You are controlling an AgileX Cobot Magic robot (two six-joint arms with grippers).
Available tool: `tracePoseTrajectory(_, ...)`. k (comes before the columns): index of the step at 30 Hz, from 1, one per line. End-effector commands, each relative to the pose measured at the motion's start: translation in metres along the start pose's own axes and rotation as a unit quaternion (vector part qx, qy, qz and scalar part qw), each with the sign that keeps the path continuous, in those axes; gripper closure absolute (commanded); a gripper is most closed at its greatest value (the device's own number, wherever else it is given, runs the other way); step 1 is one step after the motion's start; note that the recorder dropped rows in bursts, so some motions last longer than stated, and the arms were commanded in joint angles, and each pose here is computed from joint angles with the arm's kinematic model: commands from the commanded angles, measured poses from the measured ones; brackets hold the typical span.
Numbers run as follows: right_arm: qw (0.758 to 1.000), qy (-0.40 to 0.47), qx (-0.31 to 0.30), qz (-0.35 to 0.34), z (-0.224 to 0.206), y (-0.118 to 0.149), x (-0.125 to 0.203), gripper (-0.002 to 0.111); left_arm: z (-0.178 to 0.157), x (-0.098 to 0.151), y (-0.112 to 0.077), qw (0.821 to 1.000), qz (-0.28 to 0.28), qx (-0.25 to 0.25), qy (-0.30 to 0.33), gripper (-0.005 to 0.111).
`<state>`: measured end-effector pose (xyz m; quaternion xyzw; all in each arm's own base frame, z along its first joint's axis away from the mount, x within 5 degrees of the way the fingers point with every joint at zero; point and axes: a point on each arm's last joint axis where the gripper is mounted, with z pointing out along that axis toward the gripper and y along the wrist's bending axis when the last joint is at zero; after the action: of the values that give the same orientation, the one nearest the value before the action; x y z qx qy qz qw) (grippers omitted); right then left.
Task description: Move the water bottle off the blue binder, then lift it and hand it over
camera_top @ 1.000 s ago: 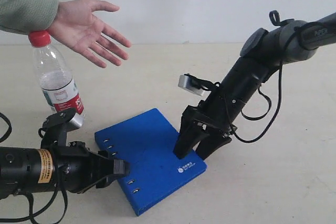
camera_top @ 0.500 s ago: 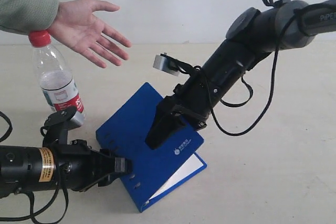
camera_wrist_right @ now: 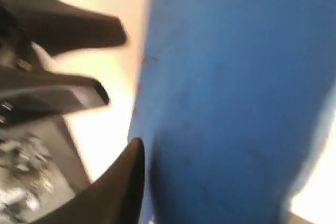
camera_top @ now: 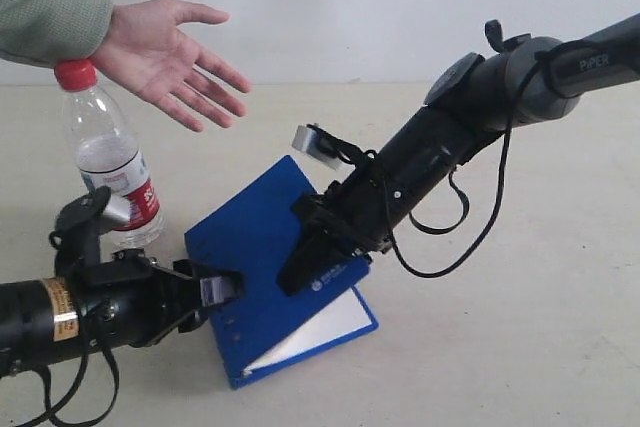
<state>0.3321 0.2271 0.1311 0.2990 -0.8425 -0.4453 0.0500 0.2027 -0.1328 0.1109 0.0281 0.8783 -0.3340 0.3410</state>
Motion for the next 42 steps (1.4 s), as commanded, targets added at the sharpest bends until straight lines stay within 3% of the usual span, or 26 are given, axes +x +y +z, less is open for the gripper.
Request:
tracePoseTrajectory(1,0.995,-0.074,-0.069,-0.010,-0.009,0.016,-0.013,0.108,-0.017,0.006,0.004,0.998,-0.034,-0.002,-0.055,0.062)
tracePoseTrajectory(3,0.995,-0.074,-0.066,-0.009,-0.011,0.016,-0.012,0.108,-0.017,0.014,0.011,0.998,-0.040,-0.043,-0.014,0.061)
tracePoseTrajectory(5,0.996,-0.070,-0.061,-0.009,-0.012,0.014,-0.011,0.108,-0.018,0.016,0.013,0.998,-0.041,-0.053,-0.004,0.059)
tracePoseTrajectory(7,0.996,-0.069,-0.062,-0.007,-0.012,0.013,-0.010,0.108,-0.021,0.015,0.009,0.998,-0.048,-0.021,-0.031,0.056)
tracePoseTrajectory(10,0.996,-0.066,-0.064,-0.013,-0.010,0.015,-0.001,0.108,-0.030,0.017,0.005,0.990,-0.119,0.025,-0.066,0.051)
tracePoseTrajectory(19,0.992,-0.093,-0.065,-0.051,-0.030,0.044,0.001,0.108,-0.023,0.017,-0.002,0.989,-0.140,0.042,-0.022,0.030)
tracePoseTrajectory(23,0.990,-0.105,-0.061,-0.067,-0.041,0.060,0.001,0.108,-0.025,0.028,0.006,0.990,-0.144,-0.004,0.015,0.024)
tracePoseTrajectory(29,0.992,-0.099,-0.062,-0.057,-0.038,0.057,0.005,0.108,-0.026,0.013,-0.001,0.983,-0.164,0.051,-0.061,0.023)
tracePoseTrajectory(33,0.991,-0.102,-0.066,-0.052,-0.038,0.057,0.006,0.108,-0.022,-0.006,-0.003,0.979,-0.153,0.058,-0.121,0.023)
tracePoseTrajectory(37,0.991,-0.107,-0.070,-0.050,-0.039,0.058,0.005,0.108,-0.012,-0.007,-0.011,0.982,-0.148,0.083,-0.080,0.023)
tracePoseTrajectory(42,0.989,-0.114,-0.075,-0.050,-0.040,0.060,0.003,0.108,-0.006,0.002,-0.002,0.987,-0.148,0.040,-0.045,0.023)
